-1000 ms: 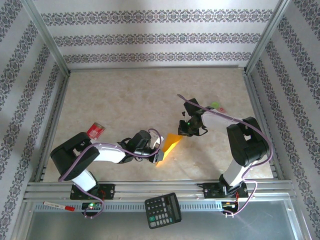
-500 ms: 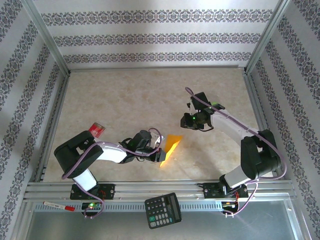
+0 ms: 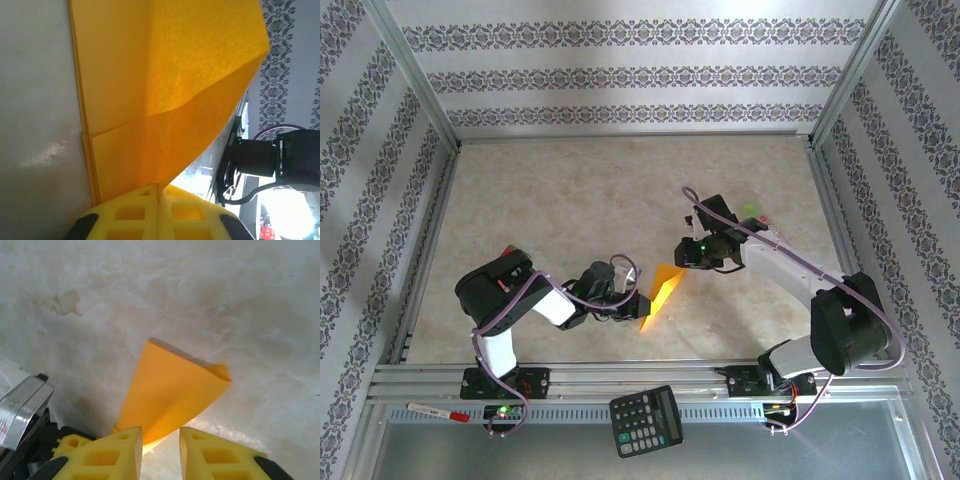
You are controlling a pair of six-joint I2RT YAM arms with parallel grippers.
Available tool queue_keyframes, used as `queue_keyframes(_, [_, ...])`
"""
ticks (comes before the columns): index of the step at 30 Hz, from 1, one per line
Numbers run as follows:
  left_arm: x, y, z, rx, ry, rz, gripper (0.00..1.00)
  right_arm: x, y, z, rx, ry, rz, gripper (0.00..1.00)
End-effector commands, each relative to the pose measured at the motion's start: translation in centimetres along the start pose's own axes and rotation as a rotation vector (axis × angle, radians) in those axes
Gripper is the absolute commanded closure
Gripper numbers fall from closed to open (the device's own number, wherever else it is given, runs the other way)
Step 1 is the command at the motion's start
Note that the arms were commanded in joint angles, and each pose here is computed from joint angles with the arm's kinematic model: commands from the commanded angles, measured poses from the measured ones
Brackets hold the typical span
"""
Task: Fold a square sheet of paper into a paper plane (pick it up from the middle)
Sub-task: Fold the wing for the fifth time at the center of the table.
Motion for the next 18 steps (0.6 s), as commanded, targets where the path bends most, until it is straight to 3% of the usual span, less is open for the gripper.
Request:
queue_keyframes(1, [0.5,-0.1,-0.6,0.017,-0.058,0.053,1.00,0.4,0.5,0.5,0.039,-0.015,-0.013,0.74])
queue_keyframes(18, [1.1,1.9,0.4,0.153,-0.091,0.023,1.00,-1.9,1.8,3.5,0.162,0.059,-0.133,0.78])
Point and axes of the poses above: each hand's point on the last joint's axis, 136 mm out from that joint toward the fingers, its own x axis back along the fingers, its own y axis along the line the jaws close on, z = x × y, the point moved 9 cm from there along x, back along the fingers, and after that the axes turned 15 degrees about -x, right-handed, at the moved point
